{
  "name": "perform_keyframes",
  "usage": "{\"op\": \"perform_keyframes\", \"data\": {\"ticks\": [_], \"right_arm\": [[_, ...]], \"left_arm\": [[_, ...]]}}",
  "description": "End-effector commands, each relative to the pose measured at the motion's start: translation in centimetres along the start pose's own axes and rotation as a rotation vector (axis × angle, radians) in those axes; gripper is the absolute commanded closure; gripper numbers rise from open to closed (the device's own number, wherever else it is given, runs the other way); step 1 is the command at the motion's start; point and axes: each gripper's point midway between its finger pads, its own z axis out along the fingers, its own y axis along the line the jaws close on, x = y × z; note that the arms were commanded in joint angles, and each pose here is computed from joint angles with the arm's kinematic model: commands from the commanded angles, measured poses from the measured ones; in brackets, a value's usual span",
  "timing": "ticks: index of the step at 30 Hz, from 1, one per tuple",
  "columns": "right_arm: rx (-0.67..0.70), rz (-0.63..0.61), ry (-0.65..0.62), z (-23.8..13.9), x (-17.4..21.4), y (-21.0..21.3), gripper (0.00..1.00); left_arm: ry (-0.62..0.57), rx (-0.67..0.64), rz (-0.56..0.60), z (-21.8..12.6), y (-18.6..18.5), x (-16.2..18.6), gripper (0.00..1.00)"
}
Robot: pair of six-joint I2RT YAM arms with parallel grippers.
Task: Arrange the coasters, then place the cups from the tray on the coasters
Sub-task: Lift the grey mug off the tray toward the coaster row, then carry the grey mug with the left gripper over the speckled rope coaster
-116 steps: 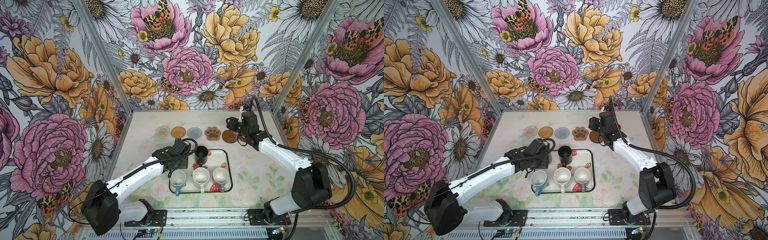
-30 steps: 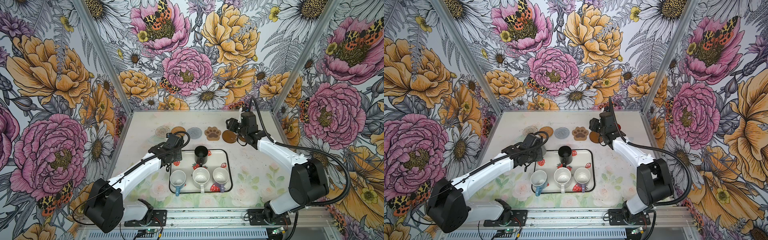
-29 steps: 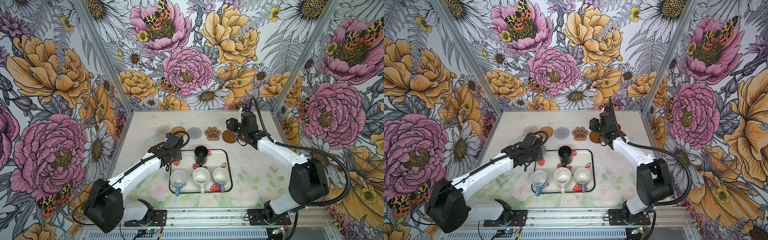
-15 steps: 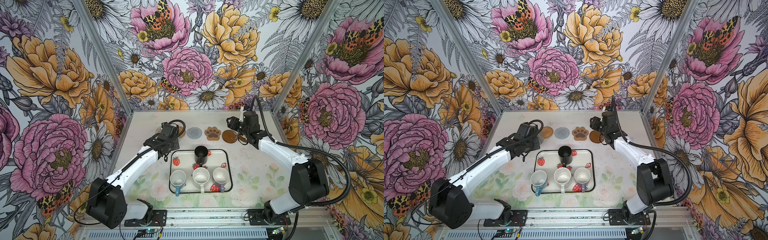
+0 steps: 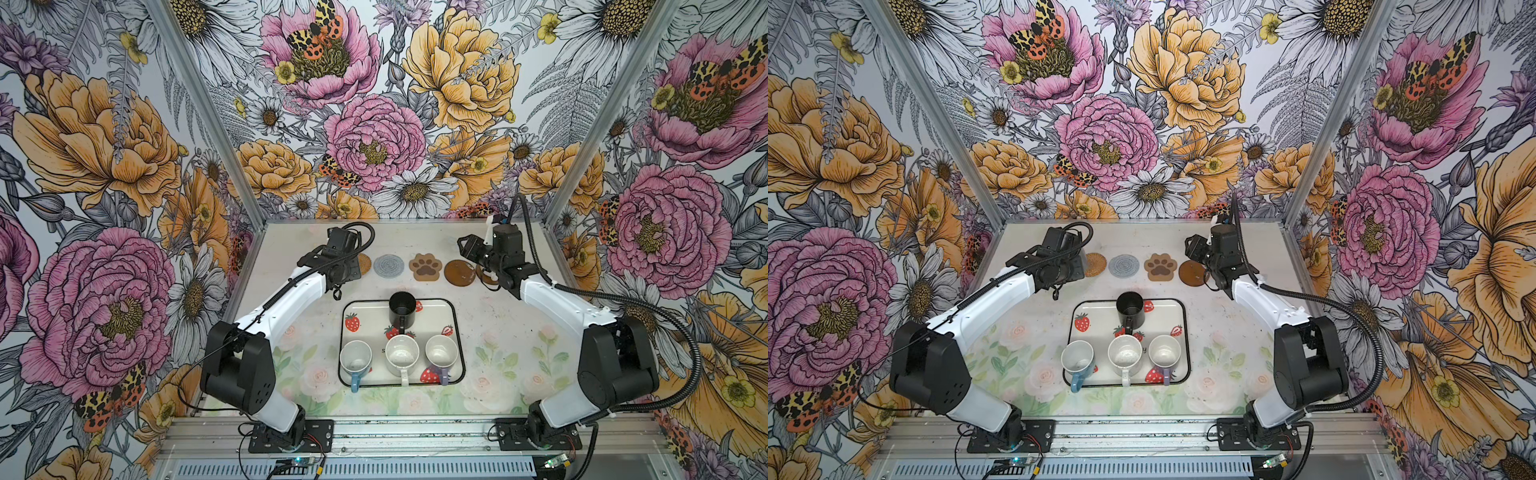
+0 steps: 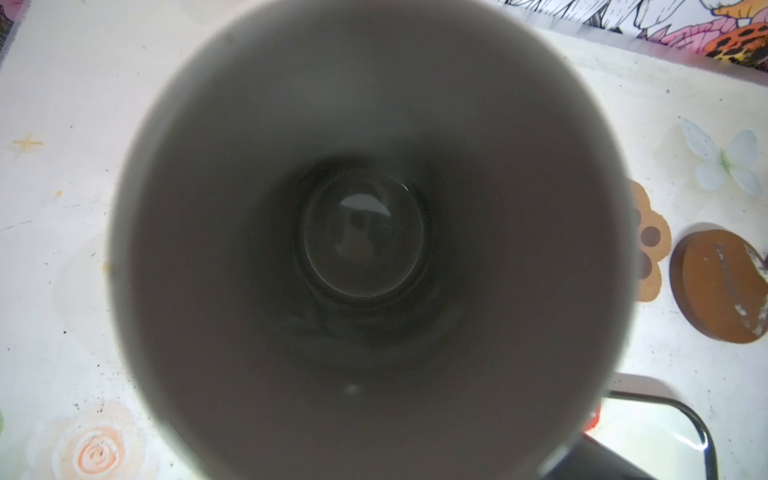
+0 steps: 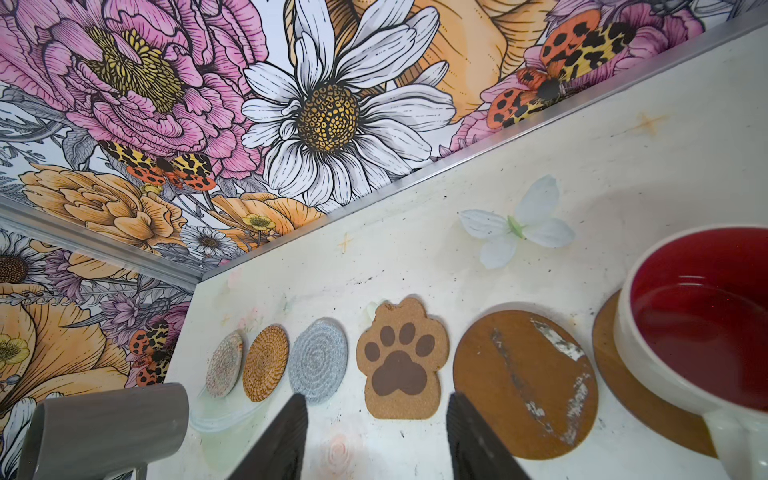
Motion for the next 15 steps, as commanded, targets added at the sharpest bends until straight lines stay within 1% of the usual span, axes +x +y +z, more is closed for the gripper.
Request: {"op": "perform_keyframes", "data": {"ticks": [1, 10, 15], "right_arm": [[-0.015, 0.009, -0.006, 0.2, -0.1, -0.2, 0.44], [-0.009, 0.022, 0.0, 0.4, 0.0, -0.8, 0.45], [-0.006, 0.023, -0.003, 0.3, -0.1, -0.9, 0.45]], "left_arm": [[-0.146, 0.016, -0.027, -1.0, 0.0, -5.0, 1.0], [-0.16, 0.006, -0.071, 1.0, 2.5, -7.9, 1.0], [-0.122, 0.035, -0.067, 2.8, 2.8, -7.9, 1.0]]}}
